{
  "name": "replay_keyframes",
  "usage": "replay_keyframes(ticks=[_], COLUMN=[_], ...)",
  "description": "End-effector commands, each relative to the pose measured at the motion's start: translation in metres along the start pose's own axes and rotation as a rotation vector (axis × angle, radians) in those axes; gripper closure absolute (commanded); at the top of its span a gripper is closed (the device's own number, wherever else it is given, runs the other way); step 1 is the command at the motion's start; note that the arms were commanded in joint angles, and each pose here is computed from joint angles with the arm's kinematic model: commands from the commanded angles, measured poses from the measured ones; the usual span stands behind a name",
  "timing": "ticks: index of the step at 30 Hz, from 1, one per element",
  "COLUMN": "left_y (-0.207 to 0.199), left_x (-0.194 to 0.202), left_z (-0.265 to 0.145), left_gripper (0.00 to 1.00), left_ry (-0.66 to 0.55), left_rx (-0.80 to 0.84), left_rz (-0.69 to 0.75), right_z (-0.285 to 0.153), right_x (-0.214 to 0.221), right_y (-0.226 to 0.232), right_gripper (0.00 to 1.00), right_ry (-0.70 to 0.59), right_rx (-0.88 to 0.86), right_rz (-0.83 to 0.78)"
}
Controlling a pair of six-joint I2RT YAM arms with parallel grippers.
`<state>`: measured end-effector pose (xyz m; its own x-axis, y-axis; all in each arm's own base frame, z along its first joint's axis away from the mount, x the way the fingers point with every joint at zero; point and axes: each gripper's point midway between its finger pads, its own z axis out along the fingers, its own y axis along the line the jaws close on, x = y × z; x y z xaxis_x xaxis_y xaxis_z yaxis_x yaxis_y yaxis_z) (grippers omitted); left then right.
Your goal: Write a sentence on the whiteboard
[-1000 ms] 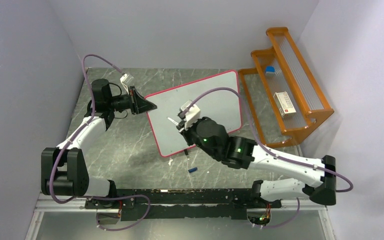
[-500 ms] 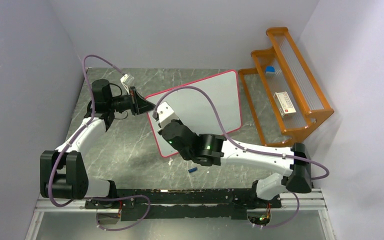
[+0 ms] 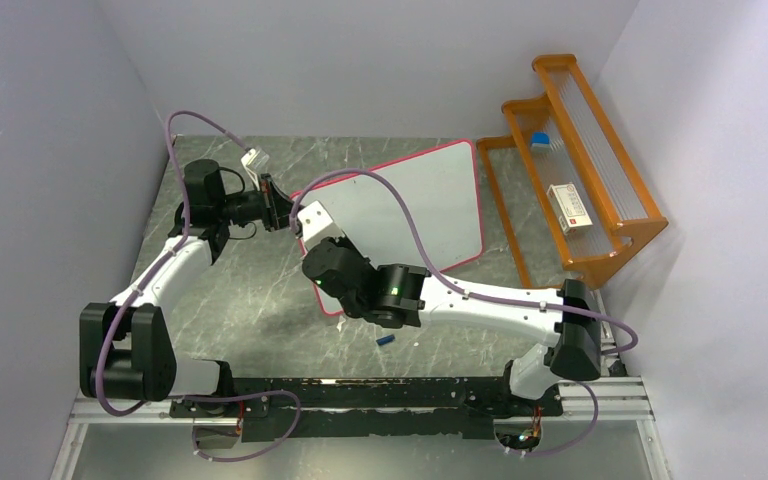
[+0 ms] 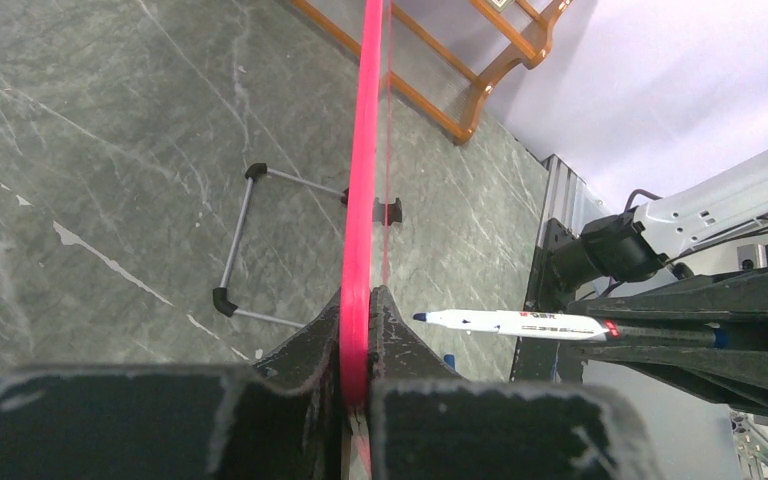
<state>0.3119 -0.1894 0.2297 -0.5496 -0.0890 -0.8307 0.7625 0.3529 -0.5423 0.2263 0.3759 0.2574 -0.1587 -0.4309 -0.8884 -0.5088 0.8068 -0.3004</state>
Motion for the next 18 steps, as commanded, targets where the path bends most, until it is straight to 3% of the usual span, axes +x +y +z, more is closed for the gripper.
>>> replay_keyframes(ticks=[1,18], left_y=[0.004,0.003], left_x=[0.017,0.02], left_z=[0.004,0.004], left_gripper=[0.95,0.95], left_ry=[0.021,0.032], left_rx=[-0.02,-0.004], left_rz=[0.01,0.01], right_z=[0.001,0.013], right_x=[-0.012,-0.018], right_y=[-0.002,-0.002], right_gripper=[1.0,1.0], right_ry=[-0.019,-0.036], right_rx=[0.034,0.055], right_rz=[0.02,0.037])
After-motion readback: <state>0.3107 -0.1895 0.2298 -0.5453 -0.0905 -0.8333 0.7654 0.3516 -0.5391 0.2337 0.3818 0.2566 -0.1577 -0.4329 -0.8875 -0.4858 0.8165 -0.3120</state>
